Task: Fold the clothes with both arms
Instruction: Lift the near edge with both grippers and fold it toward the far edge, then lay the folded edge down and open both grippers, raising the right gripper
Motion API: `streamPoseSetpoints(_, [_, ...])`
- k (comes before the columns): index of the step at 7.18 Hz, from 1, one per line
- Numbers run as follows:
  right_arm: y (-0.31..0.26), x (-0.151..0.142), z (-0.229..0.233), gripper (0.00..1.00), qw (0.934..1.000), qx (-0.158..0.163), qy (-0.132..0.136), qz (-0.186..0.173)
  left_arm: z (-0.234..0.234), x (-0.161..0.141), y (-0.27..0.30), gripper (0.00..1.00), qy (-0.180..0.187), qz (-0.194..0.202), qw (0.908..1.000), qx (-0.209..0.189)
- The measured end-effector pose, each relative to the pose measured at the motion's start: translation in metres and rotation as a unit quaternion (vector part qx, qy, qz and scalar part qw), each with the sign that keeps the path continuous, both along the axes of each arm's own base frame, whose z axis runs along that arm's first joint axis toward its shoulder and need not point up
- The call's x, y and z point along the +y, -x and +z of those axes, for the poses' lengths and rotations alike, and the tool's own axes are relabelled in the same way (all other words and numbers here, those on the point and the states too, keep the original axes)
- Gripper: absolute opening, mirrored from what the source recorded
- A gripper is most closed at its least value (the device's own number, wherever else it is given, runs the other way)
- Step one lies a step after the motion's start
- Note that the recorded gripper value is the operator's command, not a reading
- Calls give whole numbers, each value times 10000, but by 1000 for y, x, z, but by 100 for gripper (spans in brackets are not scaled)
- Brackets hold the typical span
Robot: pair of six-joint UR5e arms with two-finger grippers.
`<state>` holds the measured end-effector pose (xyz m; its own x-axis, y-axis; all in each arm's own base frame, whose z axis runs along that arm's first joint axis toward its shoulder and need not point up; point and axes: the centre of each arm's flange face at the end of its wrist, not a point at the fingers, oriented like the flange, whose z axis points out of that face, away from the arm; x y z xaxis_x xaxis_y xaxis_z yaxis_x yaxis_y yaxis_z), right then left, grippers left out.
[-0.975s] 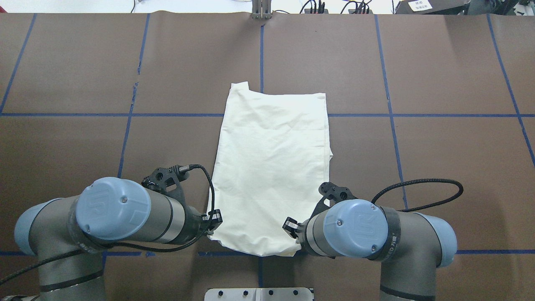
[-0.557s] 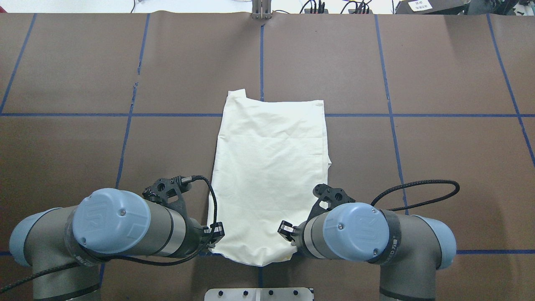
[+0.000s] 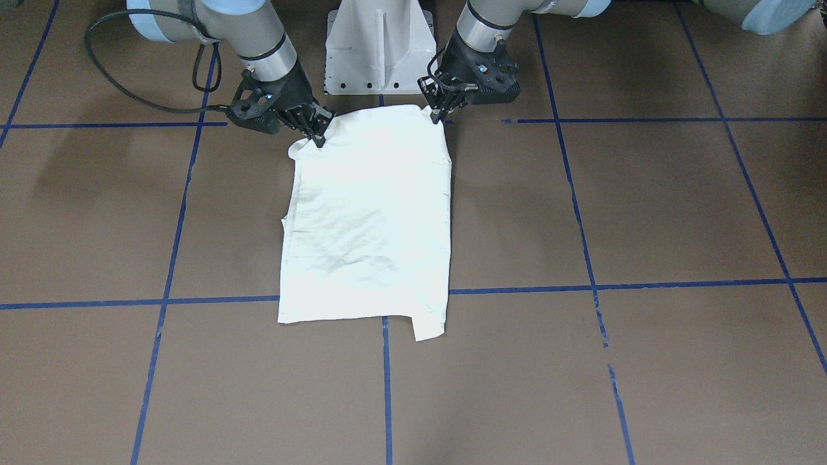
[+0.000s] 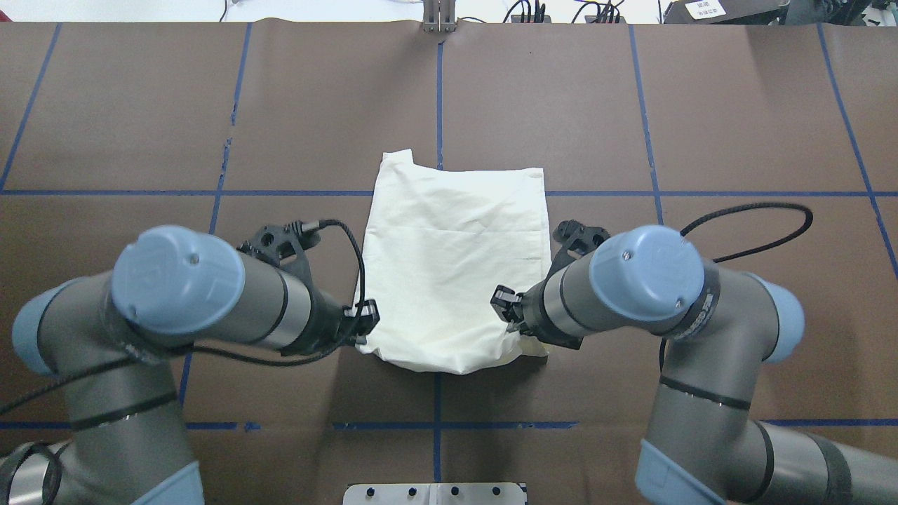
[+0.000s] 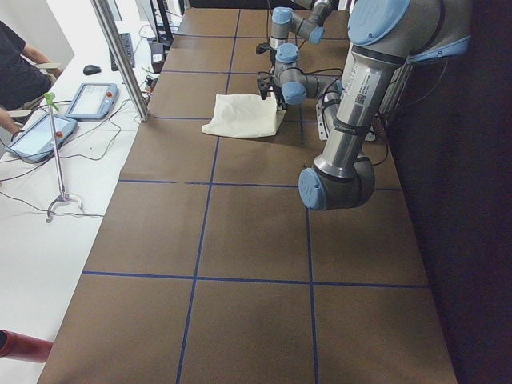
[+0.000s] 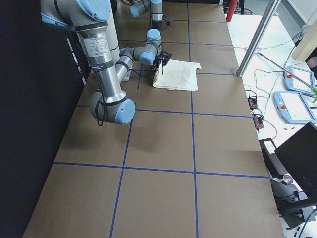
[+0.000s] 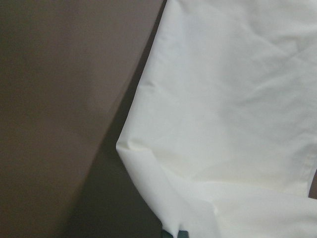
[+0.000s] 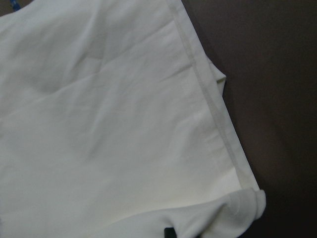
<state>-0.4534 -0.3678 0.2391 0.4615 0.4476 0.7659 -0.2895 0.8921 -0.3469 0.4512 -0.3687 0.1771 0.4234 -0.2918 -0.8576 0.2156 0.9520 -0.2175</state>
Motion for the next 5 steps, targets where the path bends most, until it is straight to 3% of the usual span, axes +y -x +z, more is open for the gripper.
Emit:
streamPoseSetpoints(2, [-2, -73, 6, 0, 9998, 69, 176, 100, 4, -89, -15, 0, -128, -347, 9993, -5])
streamPoseSetpoints(5, [22, -172, 31, 0, 9987, 159, 364, 333, 24, -163, -34, 0, -322, -578, 9978, -37])
